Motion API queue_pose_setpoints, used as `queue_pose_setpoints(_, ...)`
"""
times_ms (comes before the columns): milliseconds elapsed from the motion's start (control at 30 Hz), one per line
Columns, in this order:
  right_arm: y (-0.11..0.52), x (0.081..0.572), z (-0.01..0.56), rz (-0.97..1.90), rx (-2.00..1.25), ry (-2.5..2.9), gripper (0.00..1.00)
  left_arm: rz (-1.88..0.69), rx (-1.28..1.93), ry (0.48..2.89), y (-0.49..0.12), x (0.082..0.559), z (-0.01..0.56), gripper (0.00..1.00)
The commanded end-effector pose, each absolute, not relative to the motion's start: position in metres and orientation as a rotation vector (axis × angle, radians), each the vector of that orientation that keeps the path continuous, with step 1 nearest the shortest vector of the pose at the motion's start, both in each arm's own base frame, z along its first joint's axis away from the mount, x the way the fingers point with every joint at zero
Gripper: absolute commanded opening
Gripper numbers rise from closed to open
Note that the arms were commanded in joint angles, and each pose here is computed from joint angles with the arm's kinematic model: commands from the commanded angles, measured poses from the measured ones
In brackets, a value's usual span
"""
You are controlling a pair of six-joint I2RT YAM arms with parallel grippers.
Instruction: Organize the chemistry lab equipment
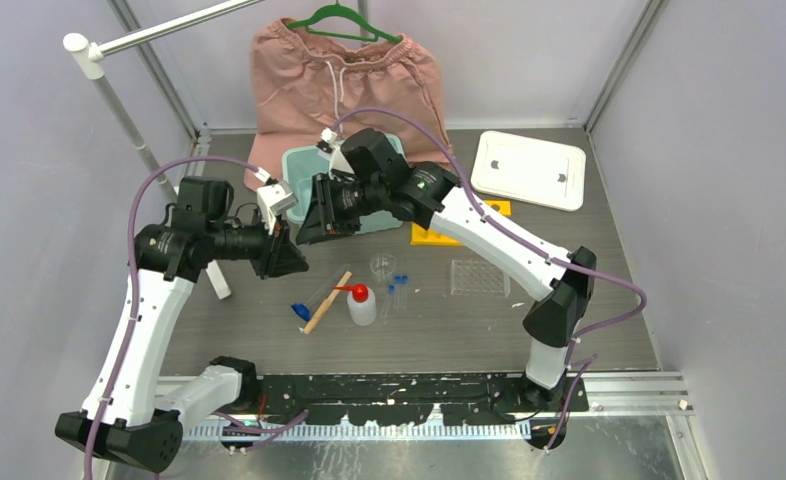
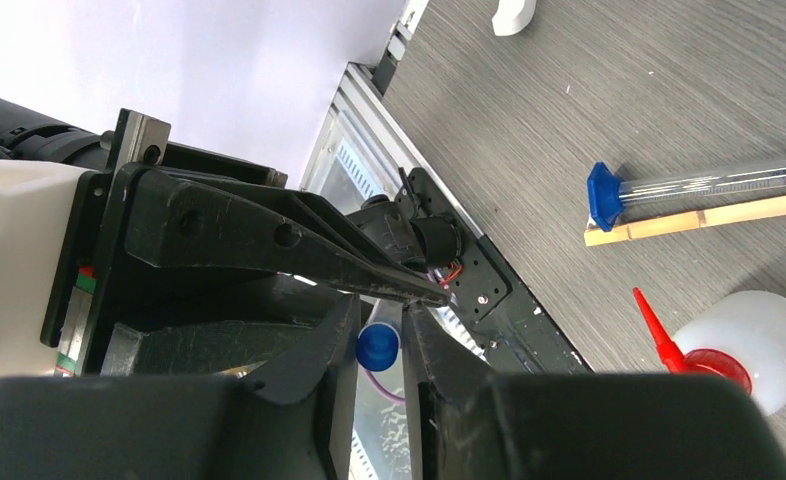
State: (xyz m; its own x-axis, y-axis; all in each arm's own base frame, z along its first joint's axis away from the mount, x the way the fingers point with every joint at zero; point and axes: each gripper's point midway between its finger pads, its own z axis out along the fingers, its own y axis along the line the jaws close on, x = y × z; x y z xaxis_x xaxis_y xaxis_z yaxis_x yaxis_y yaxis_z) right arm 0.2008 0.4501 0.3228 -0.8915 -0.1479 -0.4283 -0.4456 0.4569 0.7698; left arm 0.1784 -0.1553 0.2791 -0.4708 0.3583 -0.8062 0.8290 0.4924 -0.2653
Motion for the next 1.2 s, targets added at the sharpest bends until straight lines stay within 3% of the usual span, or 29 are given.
queue_pose_setpoints(0, 0.45, 0.193, 0.352, 1.462, -0.58, 2.328, 0.22, -0.85, 0.995, 1.991, -0.157, 0.179, 0.291, 0.05)
queue_pose_setpoints(100, 0.443, 0.199, 0.355, 1.449, -0.565, 2.321, 0.07, -0.826, 0.964, 2.0, -0.155, 0.184, 0.292, 0.14)
queue_pose_setpoints(133, 0.44, 0.202, 0.355, 1.445, -0.552, 2.32, 0.03, -0.816, 0.944, 2.003, -0.155, 0.187, 0.293, 0.26)
queue_pose_setpoints(233, 0.429, 0.209, 0.356, 1.428, -0.524, 2.318, 0.01, -0.791, 0.902, 2.009, -0.153, 0.192, 0.297, 0.81)
queue_pose_setpoints(267, 0.424, 0.211, 0.356, 1.419, -0.512, 2.32, 0.01, -0.784, 0.895, 2.014, -0.152, 0.193, 0.296, 0.95)
queue_pose_setpoints(300, 0.42, 0.214, 0.355, 1.407, -0.501, 2.322, 0.01, -0.779, 0.881, 2.024, -0.151, 0.194, 0.296, 0.99)
queue_pose_setpoints(433, 0.379, 0.234, 0.345, 1.205, -0.414, 2.35, 0.01, -0.746, 0.844, 2.065, -0.146, 0.198, 0.293, 1.0)
queue_pose_setpoints(800, 0.172, 0.289, 0.271, 0.152, 0.048, 2.296, 0.01, -0.629, 0.705, 2.241, -0.125, 0.199, 0.282, 0.99)
queue_pose_setpoints(1167, 0.147, 0.299, 0.186, -0.04, 0.115, 2.305, 0.01, -0.594, 0.666, 2.319, -0.12, 0.204, 0.278, 0.97)
